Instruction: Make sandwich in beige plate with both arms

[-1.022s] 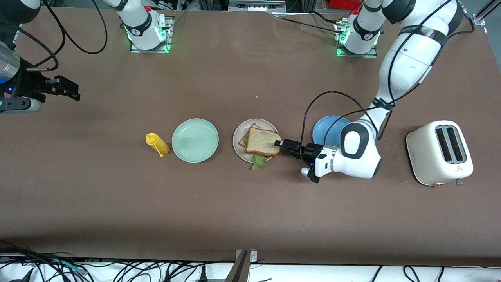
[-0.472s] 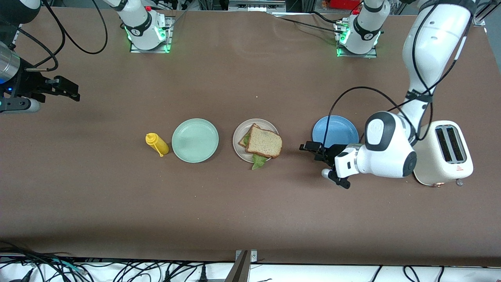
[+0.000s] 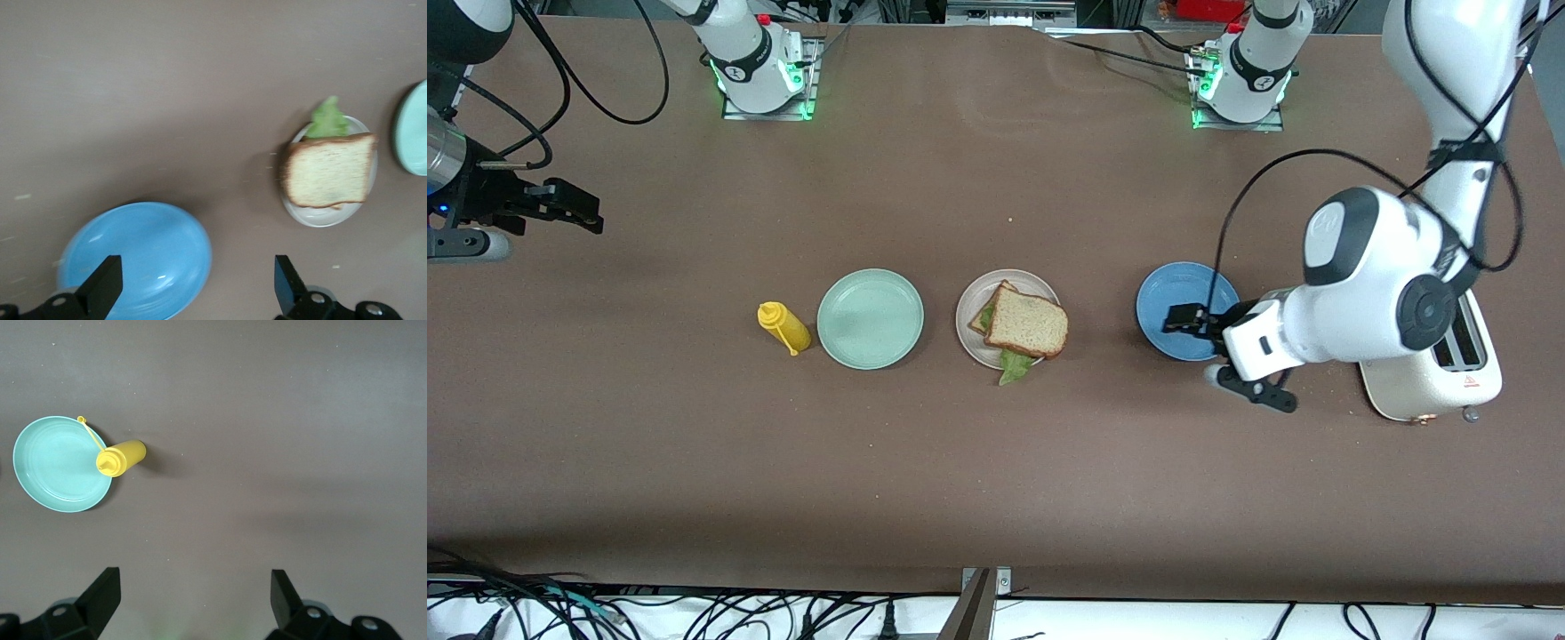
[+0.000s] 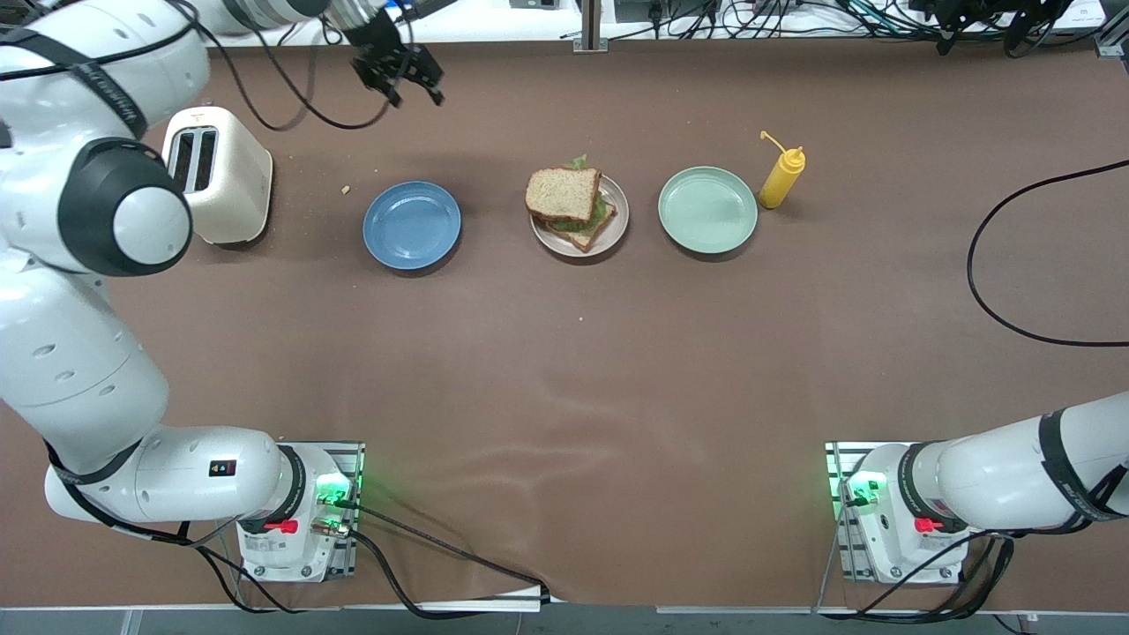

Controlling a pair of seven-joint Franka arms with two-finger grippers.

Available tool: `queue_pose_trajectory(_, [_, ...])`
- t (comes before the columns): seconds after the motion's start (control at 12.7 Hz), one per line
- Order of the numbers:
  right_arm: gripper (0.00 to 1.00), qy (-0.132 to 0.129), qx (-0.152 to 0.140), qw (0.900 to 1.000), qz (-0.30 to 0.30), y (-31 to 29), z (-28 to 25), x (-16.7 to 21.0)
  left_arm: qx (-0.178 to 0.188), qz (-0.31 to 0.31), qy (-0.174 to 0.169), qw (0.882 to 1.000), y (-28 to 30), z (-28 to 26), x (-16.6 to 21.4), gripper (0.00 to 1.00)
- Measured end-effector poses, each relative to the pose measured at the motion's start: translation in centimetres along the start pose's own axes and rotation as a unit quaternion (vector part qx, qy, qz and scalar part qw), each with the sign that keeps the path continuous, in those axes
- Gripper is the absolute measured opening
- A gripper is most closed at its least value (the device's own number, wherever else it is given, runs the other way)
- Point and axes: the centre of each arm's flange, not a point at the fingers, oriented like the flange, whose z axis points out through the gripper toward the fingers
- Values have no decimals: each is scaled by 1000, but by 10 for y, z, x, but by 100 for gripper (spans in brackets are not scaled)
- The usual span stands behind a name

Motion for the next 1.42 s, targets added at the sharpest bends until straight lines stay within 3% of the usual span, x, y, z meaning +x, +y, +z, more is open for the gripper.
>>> queue_pose_trajectory(0.16, [100,0,0,1000,0,0,0,0,53,-14,20,998,-16,-58,-22,100])
queue_pose_trajectory(0.47, [100,1,0,1000,0,0,-1,0,97,-32,48,994,-19,-139,-74,100])
queue_pose_trajectory(0.71, [100,1,0,1000,0,0,-1,0,110,-45,62,991,-22,-164,-104,100])
queue_pose_trajectory(0.94, [100,1,0,1000,0,0,-1,0,152,-48,64,985,-27,-178,-124,100])
queue_pose_trajectory(1.42, [100,1,0,1000,0,0,-1,0,153,-63,62,984,-41,-179,-130,100])
